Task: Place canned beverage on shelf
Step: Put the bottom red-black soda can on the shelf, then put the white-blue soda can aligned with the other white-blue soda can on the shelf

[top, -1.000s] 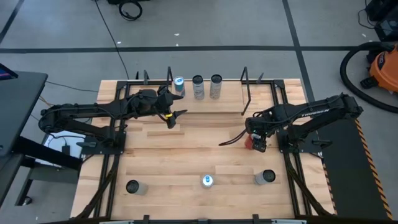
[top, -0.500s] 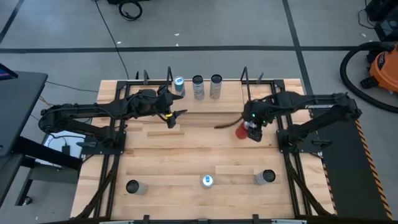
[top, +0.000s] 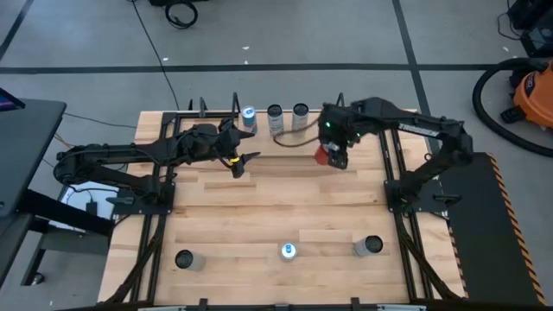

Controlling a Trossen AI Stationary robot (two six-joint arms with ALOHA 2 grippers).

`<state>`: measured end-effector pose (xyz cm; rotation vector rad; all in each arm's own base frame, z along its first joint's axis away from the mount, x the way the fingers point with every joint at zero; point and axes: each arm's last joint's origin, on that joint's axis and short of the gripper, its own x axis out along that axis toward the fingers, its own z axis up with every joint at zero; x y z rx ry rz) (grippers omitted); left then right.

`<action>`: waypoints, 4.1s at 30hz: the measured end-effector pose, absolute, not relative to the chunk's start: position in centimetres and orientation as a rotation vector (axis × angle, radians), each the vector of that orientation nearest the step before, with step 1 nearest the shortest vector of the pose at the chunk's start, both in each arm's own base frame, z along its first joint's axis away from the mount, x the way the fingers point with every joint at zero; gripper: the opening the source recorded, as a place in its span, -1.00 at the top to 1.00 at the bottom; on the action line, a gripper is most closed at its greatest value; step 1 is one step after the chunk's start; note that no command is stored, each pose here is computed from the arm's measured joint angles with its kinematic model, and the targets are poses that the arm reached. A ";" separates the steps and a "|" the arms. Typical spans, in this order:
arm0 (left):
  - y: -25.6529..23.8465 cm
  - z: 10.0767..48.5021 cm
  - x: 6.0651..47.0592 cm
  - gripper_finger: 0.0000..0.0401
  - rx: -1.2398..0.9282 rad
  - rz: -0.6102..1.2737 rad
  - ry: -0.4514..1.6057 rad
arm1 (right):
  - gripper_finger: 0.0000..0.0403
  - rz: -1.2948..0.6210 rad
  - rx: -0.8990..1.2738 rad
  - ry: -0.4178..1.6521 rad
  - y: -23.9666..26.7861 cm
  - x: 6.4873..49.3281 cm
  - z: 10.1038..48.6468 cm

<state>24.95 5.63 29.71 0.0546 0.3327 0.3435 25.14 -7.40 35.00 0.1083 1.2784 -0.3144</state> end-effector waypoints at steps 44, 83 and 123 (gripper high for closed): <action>5.6 29.5 24.9 -0.49 0.045 0.344 0.355 | -0.44 -0.325 0.202 1.286 -22.5 24.5 31.2; 5.6 29.5 24.9 -0.49 0.044 0.344 0.355 | -0.61 -0.338 0.196 1.268 -23.0 24.5 29.7; 5.6 29.3 24.8 -0.49 0.044 0.343 0.377 | -0.96 -0.073 0.428 1.275 -14.1 24.2 37.3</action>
